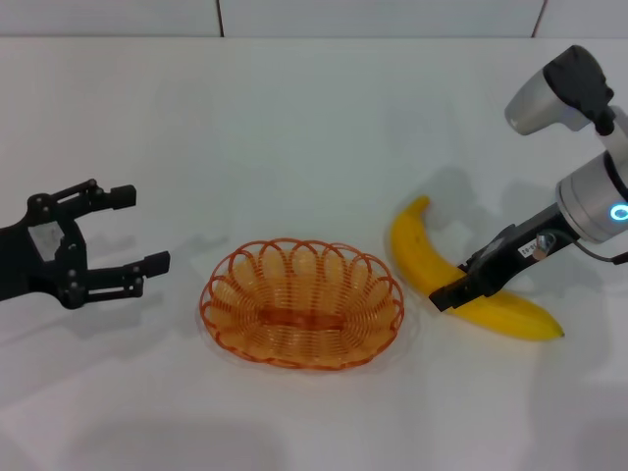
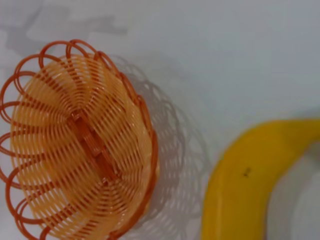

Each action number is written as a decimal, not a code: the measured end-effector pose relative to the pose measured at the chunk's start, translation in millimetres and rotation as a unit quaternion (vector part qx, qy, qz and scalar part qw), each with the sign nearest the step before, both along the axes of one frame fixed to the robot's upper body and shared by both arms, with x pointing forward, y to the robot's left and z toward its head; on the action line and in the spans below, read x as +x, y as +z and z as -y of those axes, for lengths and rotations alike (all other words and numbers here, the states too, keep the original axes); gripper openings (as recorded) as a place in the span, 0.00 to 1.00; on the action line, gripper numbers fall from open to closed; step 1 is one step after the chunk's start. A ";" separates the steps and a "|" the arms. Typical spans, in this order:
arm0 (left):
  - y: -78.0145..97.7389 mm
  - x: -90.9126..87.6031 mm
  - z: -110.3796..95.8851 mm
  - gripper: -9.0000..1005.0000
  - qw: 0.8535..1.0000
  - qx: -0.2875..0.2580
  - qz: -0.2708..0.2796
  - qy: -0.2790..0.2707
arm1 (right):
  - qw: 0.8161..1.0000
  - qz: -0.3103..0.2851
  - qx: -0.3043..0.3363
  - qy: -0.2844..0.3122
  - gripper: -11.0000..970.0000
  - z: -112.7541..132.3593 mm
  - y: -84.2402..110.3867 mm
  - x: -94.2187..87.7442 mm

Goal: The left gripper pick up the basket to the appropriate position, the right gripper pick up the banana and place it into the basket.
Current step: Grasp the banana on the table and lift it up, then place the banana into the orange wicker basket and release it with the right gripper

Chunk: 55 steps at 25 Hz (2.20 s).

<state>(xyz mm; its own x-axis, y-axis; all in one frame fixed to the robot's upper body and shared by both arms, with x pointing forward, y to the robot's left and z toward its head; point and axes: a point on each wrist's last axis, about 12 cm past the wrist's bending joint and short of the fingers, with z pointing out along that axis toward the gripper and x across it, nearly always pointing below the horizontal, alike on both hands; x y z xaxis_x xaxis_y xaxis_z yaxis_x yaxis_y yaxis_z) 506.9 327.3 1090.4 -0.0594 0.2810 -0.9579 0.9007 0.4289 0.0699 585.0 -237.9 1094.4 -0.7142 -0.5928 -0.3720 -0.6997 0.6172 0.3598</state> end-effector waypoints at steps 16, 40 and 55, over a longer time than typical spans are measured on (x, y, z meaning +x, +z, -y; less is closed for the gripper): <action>-2.0 -5.8 -7.5 0.89 1.000 0.002 -0.005 0.009 | 0.994 0.103 -0.006 -0.045 0.53 37.1 66.5 11.1; 15.6 -6.5 -15.3 0.89 0.959 -0.038 -0.280 -0.026 | 0.949 0.197 0.142 0.199 0.53 -37.8 93.9 -31.5; -5.9 -0.8 -16.1 0.89 0.976 0.040 -0.213 0.003 | 0.944 0.176 0.130 0.246 0.52 -74.2 76.0 -32.9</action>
<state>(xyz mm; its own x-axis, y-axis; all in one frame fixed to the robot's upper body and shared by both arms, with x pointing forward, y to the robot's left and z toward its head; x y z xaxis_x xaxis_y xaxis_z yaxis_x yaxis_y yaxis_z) 506.1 343.4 1084.5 -0.4503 0.3519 -0.8206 0.8522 0.4436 -0.2774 552.2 -163.7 1170.4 -0.1818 -0.6764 -0.7137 -0.9831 0.1099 0.1463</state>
